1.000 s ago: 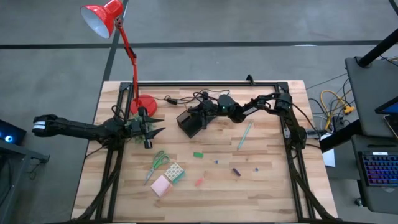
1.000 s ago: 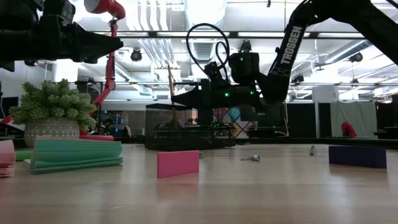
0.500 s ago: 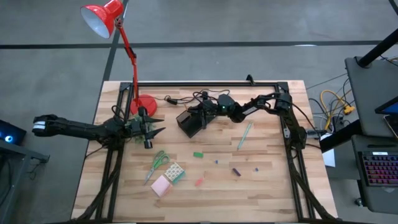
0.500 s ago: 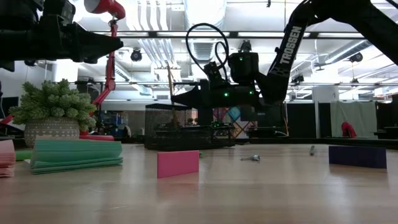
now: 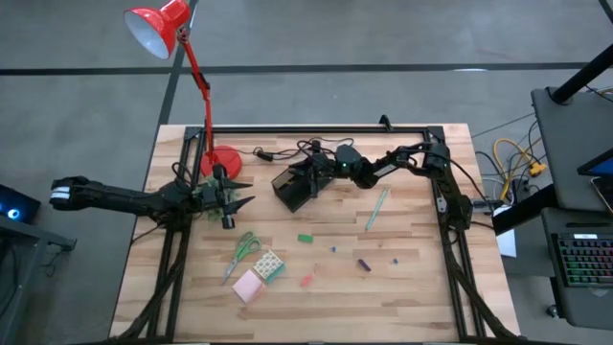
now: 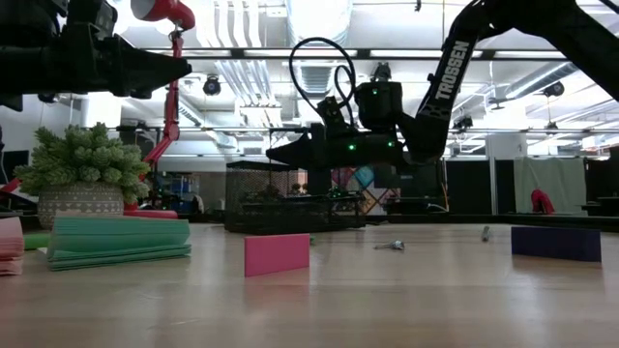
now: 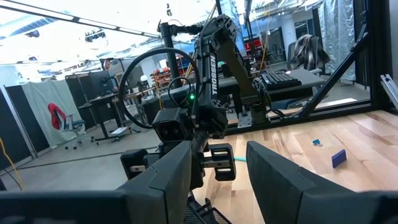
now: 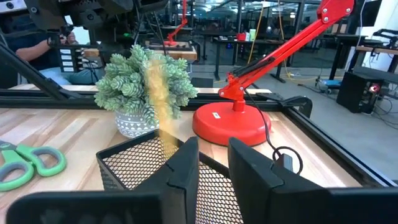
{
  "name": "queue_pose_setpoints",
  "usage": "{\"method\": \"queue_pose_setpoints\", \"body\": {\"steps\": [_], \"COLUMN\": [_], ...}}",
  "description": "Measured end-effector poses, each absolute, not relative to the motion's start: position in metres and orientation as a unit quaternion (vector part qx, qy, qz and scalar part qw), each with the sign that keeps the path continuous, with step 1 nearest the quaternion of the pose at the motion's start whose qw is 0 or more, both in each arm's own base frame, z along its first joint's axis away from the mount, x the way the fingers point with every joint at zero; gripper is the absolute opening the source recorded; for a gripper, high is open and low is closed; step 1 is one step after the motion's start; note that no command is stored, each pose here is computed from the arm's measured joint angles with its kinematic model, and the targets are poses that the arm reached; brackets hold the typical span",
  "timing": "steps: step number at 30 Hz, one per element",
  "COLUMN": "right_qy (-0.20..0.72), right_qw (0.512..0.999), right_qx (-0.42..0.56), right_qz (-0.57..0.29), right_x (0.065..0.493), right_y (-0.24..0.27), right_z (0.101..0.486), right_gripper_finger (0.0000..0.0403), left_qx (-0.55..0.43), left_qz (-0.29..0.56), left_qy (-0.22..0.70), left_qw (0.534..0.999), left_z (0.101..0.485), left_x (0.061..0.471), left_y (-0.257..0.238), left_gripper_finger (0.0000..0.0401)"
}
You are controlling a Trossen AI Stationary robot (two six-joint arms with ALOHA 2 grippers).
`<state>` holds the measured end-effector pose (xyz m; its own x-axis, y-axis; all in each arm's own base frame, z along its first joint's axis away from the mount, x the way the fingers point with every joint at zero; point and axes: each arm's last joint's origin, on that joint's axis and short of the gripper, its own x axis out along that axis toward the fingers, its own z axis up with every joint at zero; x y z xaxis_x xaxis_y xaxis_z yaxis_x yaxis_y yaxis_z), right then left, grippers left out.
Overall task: Pick and place office supplies into organizer
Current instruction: Put the light blue pencil into the black desk organizer
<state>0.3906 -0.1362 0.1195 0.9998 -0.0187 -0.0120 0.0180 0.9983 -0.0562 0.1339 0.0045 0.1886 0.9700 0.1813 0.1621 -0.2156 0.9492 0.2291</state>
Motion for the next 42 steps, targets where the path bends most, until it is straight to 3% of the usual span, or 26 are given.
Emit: {"method": "queue_pose_setpoints", "body": {"steps": [18, 29, 35, 42], "right_qy": [0.003, -0.022, 0.042, 0.131], "right_qw": [1.000, 0.999, 0.997, 0.981], "right_qx": [-0.029, -0.038, -0.048, -0.128], "right_qz": [-0.009, 0.013, 0.042, 0.072], "right_x": [0.390, 0.389, 0.383, 0.359], "right_y": [-0.136, -0.133, -0.128, -0.111], "right_z": [0.122, 0.149, 0.166, 0.211], "right_gripper_finger": [0.0068, 0.0095, 0.0126, 0.0145], "left_qx": [0.123, 0.123, 0.123, 0.123], "left_qz": [0.101, 0.101, 0.101, 0.101], "left_qy": [-0.070, -0.069, -0.069, -0.069], "left_qw": [0.985, 0.985, 0.985, 0.985], "left_z": [0.189, 0.189, 0.189, 0.189], "left_x": [0.134, 0.134, 0.134, 0.134], "left_y": [0.004, 0.005, 0.004, 0.004], "left_gripper_finger": [0.0142, 0.0142, 0.0142, 0.0142]}}
